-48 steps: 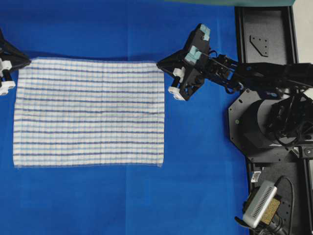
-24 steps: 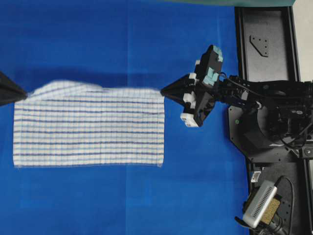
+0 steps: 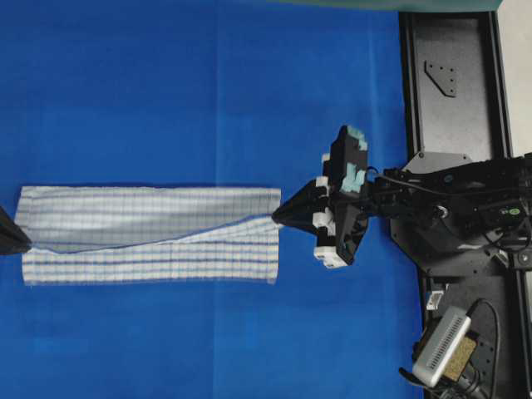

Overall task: Fold the blue towel.
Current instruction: 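Grasp far corners and fold them toward the near edge, then release the folded edge and reposition both grippers at the towel ends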

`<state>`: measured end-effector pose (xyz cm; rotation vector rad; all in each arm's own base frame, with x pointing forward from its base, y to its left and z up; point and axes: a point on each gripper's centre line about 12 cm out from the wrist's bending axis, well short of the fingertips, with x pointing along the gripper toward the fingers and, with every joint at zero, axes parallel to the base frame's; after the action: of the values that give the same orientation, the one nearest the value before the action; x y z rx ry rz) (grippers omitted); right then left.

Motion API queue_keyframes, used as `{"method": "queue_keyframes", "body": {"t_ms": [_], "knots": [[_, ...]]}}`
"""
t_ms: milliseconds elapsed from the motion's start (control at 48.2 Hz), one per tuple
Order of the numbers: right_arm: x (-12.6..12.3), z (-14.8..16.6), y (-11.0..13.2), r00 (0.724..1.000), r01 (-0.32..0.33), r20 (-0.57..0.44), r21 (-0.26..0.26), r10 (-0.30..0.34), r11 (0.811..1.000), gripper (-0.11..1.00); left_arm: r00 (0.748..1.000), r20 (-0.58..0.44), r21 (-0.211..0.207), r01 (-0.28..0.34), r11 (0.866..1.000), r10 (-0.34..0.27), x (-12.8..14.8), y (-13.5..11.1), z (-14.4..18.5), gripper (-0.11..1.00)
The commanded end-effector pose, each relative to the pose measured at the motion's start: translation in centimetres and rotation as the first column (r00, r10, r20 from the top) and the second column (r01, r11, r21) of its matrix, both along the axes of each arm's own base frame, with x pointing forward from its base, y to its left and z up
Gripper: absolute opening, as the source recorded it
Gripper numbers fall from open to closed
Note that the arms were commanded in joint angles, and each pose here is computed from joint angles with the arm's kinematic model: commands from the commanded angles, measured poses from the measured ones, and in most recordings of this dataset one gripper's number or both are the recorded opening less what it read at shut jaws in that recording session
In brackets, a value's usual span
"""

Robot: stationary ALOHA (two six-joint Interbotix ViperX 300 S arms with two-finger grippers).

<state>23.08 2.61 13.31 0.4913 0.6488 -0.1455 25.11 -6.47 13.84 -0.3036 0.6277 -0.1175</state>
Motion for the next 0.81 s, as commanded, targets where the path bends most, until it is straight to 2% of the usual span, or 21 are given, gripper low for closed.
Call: {"method": "queue_keyframes", "body": {"t_ms": [0, 270, 519, 685, 726, 789], "knots": [[0.8, 0.5, 0.6, 1.000, -0.010, 0.017, 0.010, 0.010, 1.000, 0.18, 1.000, 0.023, -0.010, 0.016, 1.000, -0.016, 0.6, -0.7, 0.7, 0.05], [1.8, -0.3, 1.6, 0.999, -0.033, -0.028, 0.009, 0.034, 0.999, 0.18, 1.000, 0.001, -0.003, 0.018, 1.000, -0.018, 1.1, -0.8, 0.1, 0.05], [1.9, -0.6, 2.1, 0.997, -0.054, -0.050, 0.011, 0.055, 0.998, 0.18, 0.998, -0.059, 0.010, 0.017, 1.000, -0.016, 1.4, -0.9, -1.4, 0.05], [1.9, -0.6, 2.1, 0.997, -0.057, -0.050, 0.011, 0.058, 0.998, 0.19, 0.998, -0.058, 0.008, 0.007, 1.000, -0.006, 1.6, -0.7, -1.4, 0.06], [1.9, -0.6, 2.2, 0.997, -0.058, -0.047, 0.013, 0.059, 0.998, 0.23, 0.998, -0.055, 0.007, 0.001, 1.000, -0.001, 1.7, -0.6, -1.3, 0.06], [2.0, -0.5, 2.2, 0.997, -0.058, -0.044, 0.012, 0.059, 0.998, 0.40, 0.998, -0.055, 0.001, -0.010, 1.000, 0.010, 1.7, -0.4, -1.2, 0.08]]}}
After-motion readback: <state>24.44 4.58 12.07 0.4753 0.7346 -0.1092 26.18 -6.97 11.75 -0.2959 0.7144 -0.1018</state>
